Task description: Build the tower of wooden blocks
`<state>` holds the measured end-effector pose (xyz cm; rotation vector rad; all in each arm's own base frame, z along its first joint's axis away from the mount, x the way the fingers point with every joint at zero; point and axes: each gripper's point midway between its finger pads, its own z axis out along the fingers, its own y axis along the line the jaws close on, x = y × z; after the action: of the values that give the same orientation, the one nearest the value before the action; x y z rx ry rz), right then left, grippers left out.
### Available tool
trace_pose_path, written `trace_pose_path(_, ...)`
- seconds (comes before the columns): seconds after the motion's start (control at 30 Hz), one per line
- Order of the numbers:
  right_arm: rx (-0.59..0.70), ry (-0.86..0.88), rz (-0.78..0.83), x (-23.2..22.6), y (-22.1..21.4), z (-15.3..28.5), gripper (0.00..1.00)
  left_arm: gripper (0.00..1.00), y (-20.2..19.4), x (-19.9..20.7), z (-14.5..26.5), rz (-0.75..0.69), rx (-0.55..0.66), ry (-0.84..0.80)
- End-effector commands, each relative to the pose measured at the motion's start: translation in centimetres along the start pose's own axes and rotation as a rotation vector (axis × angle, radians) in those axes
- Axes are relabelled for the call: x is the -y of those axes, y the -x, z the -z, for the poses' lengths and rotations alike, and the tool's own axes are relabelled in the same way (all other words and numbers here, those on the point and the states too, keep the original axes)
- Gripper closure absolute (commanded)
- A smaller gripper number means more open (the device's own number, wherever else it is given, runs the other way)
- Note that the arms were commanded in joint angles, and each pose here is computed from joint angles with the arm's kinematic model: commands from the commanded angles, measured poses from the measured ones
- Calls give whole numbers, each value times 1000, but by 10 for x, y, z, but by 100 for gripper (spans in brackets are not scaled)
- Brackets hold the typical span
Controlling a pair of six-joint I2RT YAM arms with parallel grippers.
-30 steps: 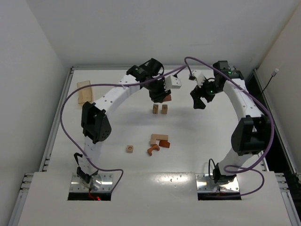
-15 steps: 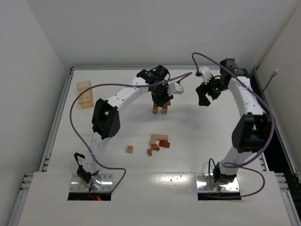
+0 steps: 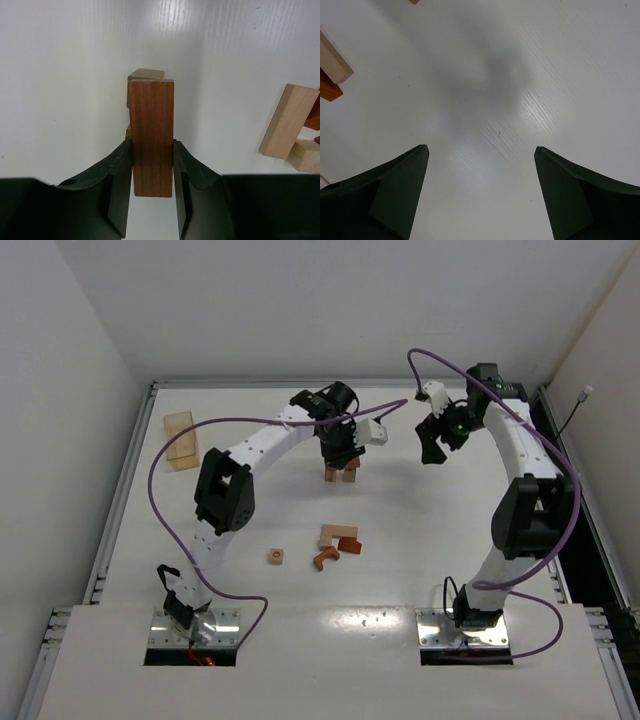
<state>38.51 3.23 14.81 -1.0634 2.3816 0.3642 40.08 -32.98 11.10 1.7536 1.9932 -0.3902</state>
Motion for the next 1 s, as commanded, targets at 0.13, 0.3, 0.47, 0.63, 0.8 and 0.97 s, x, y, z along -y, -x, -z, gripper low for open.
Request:
trace_pose_path(0.13, 21, 26, -9, 0, 10, -4, 16, 100, -1, -5, 0, -80, 44, -41)
trace_pose_path(0.3, 24, 23, -6, 2, 14, -2, 16, 100, -12, -7, -4, -69, 32, -75)
trace_pose_path(0.47, 24, 23, -6, 2, 14, -2, 16, 100, -14, -10, -3, -61, 38, -76)
trace_pose_path(0.63, 12, 40, -7, 0, 12, -10, 16, 100, -13, -12, -7, -64, 44, -70)
trace_pose_path(0.8, 12, 40, -7, 0, 14, -8, 16, 100, -7, -14, -4, -62, 62, -64)
trace_pose_path(0.97, 7, 45, -11, 1, 12, -11, 16, 100, -6, -16, -5, -63, 64, -62)
